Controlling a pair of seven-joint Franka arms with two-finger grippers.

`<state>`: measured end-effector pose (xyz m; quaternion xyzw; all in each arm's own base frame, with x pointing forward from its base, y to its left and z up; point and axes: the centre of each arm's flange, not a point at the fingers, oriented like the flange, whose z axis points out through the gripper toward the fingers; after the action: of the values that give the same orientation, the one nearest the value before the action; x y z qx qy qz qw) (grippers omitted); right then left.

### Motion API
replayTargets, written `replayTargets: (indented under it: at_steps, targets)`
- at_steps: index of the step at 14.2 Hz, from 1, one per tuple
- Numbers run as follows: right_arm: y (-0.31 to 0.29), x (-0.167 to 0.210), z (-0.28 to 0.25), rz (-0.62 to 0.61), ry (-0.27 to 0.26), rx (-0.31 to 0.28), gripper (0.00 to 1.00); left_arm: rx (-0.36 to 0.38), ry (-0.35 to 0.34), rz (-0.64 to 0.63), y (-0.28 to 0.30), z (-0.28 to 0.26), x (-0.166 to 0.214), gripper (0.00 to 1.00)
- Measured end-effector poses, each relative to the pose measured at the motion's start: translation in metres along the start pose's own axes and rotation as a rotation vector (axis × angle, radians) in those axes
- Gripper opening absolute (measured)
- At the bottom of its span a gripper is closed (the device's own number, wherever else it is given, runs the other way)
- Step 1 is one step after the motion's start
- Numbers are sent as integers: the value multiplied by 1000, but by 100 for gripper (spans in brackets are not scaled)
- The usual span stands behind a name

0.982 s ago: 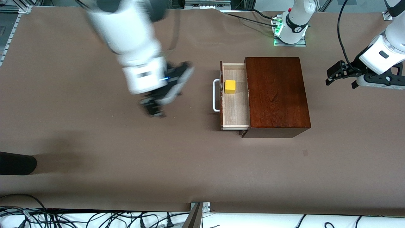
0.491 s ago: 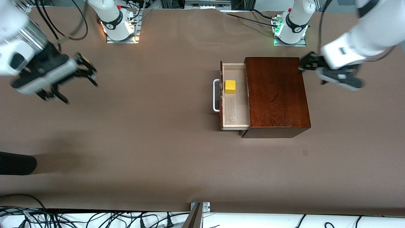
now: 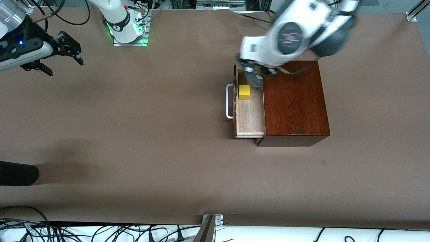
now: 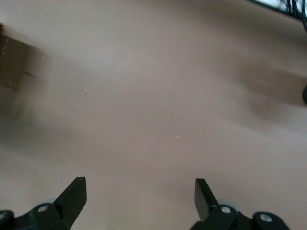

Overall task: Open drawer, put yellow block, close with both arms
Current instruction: 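Push the drawer shut with the left gripper against the handle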

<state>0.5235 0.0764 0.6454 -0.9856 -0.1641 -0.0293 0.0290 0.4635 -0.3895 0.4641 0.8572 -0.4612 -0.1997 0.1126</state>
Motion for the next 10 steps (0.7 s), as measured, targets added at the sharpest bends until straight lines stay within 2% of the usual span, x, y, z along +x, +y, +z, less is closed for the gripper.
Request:
replayTargets:
  at_steps: [2,5,6,7,10]
  targets:
    - [3,0,5,32,-12,-4,100,14,16,165,9,16,39,100]
    - [3,1,8,43,-18,-4,100,86,144,418,-2,38,91,100]
    - [4,3,12,43,-24,-3,100,118,163,497,-4,51,105,100]
    - [5,5,18,44,-34,-4,100,164,156,569,-5,65,117,100]
    - [12,27,53,35,-90,-68,100,278,45,695,-16,111,139,100]
